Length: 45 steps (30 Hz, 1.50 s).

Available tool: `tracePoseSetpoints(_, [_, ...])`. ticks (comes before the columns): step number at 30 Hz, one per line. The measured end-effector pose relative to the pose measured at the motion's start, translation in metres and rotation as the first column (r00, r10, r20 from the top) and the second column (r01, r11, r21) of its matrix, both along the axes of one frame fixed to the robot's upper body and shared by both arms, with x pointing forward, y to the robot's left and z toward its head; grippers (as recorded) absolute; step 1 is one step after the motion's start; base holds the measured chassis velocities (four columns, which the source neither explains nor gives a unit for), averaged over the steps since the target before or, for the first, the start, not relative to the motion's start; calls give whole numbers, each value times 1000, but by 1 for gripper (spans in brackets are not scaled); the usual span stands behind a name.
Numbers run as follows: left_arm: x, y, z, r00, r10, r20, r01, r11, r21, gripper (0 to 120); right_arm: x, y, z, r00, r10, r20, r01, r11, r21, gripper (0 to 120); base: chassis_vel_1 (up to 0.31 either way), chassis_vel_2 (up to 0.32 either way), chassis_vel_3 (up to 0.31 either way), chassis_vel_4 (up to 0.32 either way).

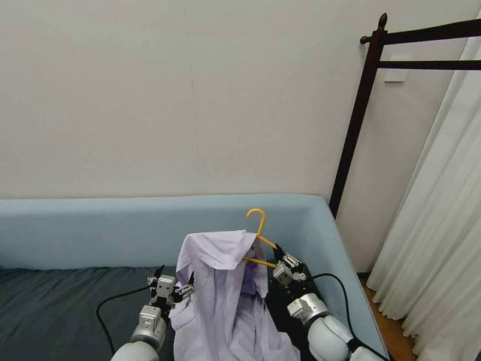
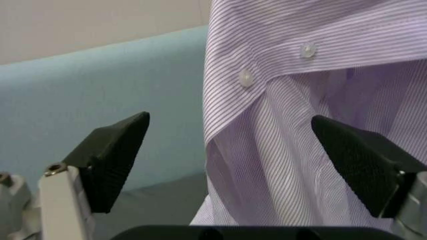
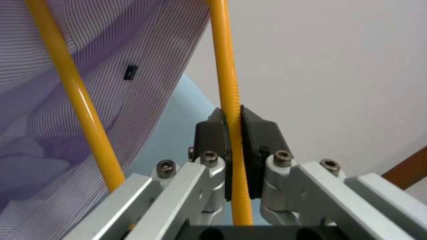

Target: Pick up the clothes from the sofa and hang them on the clothes hanger.

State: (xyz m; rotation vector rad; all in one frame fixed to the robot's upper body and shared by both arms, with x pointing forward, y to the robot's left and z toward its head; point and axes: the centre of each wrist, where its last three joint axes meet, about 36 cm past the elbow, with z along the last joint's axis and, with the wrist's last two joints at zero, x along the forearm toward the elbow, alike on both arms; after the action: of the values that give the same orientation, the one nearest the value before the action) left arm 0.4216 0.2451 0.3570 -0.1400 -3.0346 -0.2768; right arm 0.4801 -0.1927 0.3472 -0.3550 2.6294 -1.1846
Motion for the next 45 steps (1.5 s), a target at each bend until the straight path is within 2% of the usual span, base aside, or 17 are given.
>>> tracePoseSetpoints(3, [5,-1,-1,1000,17,-21,-17,1000,-25,80,-3,-1,-2,1000,2,-7,-2,1000,-4,4,0,0,0,0])
tracePoseSetpoints(4, [5,-1,-1,1000,17,-21,-17,1000,-25,80,-3,-1,-2,1000,2,-7,-2,1000,-4,4,0,0,0,0])
tracePoseSetpoints(8, [12,2,-7,999,39,-38,-40,999,-28,61,-4,-3,-3,1000,3,-8,-3,1000,-9,4,0,0,0,0])
tracePoseSetpoints(10, [13,2,-7,998,42,-40,-43,999,-29,58,-4,-3,-2,1000,3,-7,-3,1000,-9,4,0,0,0,0])
tracePoseSetpoints(12, [14,3,-8,998,46,-43,-47,999,-28,46,-5,-4,-2,1000,5,-7,-5,1000,-11,4,0,0,0,0])
tracePoseSetpoints(14, [15,3,-9,998,47,-44,-48,998,-27,43,-5,-4,-2,1000,5,-7,-5,1000,-11,4,0,0,0,0])
tracePoseSetpoints(17, [18,3,-11,998,49,-46,-50,998,-25,28,-5,-3,-1,1000,8,-5,-8,1000,-10,4,0,0,0,0])
tracePoseSetpoints(22, [19,2,-11,998,48,-43,-49,998,-26,16,-6,-4,-2,1000,11,-6,-11,1000,-11,4,0,0,0,0])
tracePoseSetpoints(24, [19,2,-10,998,46,-39,-46,999,-25,5,-6,-6,-2,1000,10,-6,-11,1000,-16,4,0,0,0,0])
tracePoseSetpoints(25, [19,2,-10,998,46,-39,-46,999,-25,5,-6,-6,-2,1000,10,-6,-11,1000,-16,4,0,0,0,0])
tracePoseSetpoints(26, [19,3,-9,998,43,-35,-44,999,-24,0,-6,-7,-2,1000,10,-5,-10,1000,-17,4,0,0,0,0])
tracePoseSetpoints(34, [19,3,-8,999,38,-28,-39,999,-23,0,-4,-9,-1,1000,-1,2,1,1000,-18,4,0,0,0,0])
tracePoseSetpoints(39, [1,-3,13,1000,1,8,0,999,-43,0,1,-16,-3,998,-56,-13,55,997,-60,4,0,0,0,0])
tracePoseSetpoints(42, [-24,-13,44,997,-52,59,57,995,-76,0,5,-28,-8,993,-112,-24,108,988,-107,4,0,0,0,0])
tracePoseSetpoints(43, [-24,-13,44,997,-52,59,57,995,-76,0,5,-28,-8,993,-112,-24,108,988,-107,4,0,0,0,0])
tracePoseSetpoints(45, [-38,-20,58,993,-85,78,92,992,-91,0,5,-37,-11,990,-142,-23,138,983,-121,4,0,0,0,0])
